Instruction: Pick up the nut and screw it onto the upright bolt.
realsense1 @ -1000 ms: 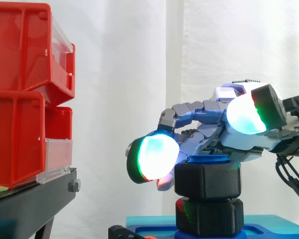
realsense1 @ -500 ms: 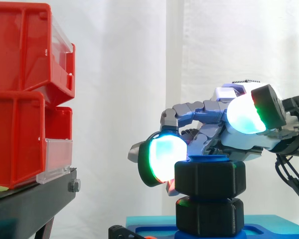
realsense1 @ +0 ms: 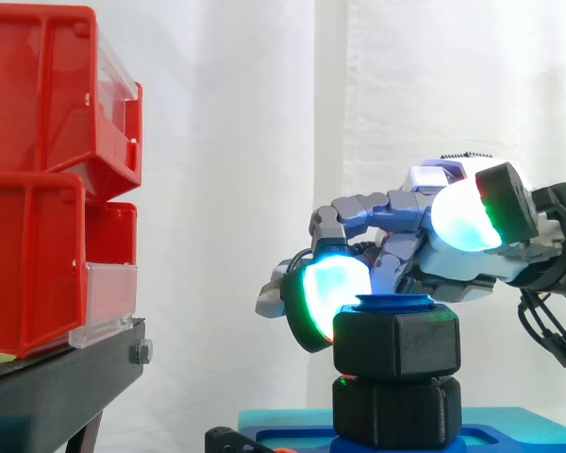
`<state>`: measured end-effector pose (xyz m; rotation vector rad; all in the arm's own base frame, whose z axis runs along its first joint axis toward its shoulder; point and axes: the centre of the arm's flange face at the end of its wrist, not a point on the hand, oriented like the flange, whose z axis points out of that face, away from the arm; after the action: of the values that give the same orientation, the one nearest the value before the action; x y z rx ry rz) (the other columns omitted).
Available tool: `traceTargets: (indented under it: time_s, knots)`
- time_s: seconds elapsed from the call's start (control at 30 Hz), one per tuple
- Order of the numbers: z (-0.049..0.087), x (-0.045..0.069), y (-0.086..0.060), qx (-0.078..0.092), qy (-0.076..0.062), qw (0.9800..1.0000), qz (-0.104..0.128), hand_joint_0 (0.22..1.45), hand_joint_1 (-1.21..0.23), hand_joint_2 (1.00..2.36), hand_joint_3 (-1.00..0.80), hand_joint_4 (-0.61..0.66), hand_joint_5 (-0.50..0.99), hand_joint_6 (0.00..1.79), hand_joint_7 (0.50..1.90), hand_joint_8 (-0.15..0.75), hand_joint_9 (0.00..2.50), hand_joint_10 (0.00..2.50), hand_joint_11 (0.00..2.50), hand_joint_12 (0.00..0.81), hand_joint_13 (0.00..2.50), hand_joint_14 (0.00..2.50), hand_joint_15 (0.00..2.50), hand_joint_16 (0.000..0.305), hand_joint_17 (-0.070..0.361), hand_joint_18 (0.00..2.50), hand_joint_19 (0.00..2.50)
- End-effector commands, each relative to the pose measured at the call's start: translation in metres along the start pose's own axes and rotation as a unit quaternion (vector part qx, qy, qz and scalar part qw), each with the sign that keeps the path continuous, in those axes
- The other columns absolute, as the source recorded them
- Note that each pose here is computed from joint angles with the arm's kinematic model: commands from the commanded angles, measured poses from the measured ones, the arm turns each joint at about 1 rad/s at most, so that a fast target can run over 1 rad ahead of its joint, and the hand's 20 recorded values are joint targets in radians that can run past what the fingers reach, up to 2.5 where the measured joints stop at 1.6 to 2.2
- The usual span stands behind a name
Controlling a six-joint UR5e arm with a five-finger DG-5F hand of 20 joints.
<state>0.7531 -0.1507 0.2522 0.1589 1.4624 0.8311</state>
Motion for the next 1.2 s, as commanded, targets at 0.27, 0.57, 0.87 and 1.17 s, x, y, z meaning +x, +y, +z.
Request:
traceTargets:
  time_s: [0.27,0.57,0.87,1.17]
  knots:
    - [-0.015,-0.016,-0.014,-0.012,-0.002,0.9999,-0.009,0.51,-0.33,1.0,-0.5,0.11,0.06,0.58,1.32,0.232,1.22,0.0,0.0,0.207,0.62,0.0,0.0,0.012,0.027,0.2,0.0]
    - [-0.018,-0.027,-0.016,-0.018,-0.002,0.9998,-0.012,0.51,-0.35,1.0,-0.5,0.07,0.06,0.59,1.28,0.236,1.37,0.0,0.0,0.185,0.78,0.0,0.0,0.008,0.019,0.39,0.0]
    - [0.0,-0.067,0.003,-0.027,-0.004,0.9995,-0.018,0.5,-0.37,1.0,-0.5,0.16,-0.1,0.5,0.99,0.233,0.87,0.0,0.0,0.28,0.48,0.0,0.0,0.025,0.056,0.09,0.0]
    - [0.005,-0.06,0.007,-0.011,0.001,0.9999,-0.011,0.49,-0.39,1.0,-0.5,0.07,-0.19,0.5,0.68,0.213,0.55,0.0,0.0,0.303,0.28,0.0,0.0,0.031,0.069,0.0,0.0]
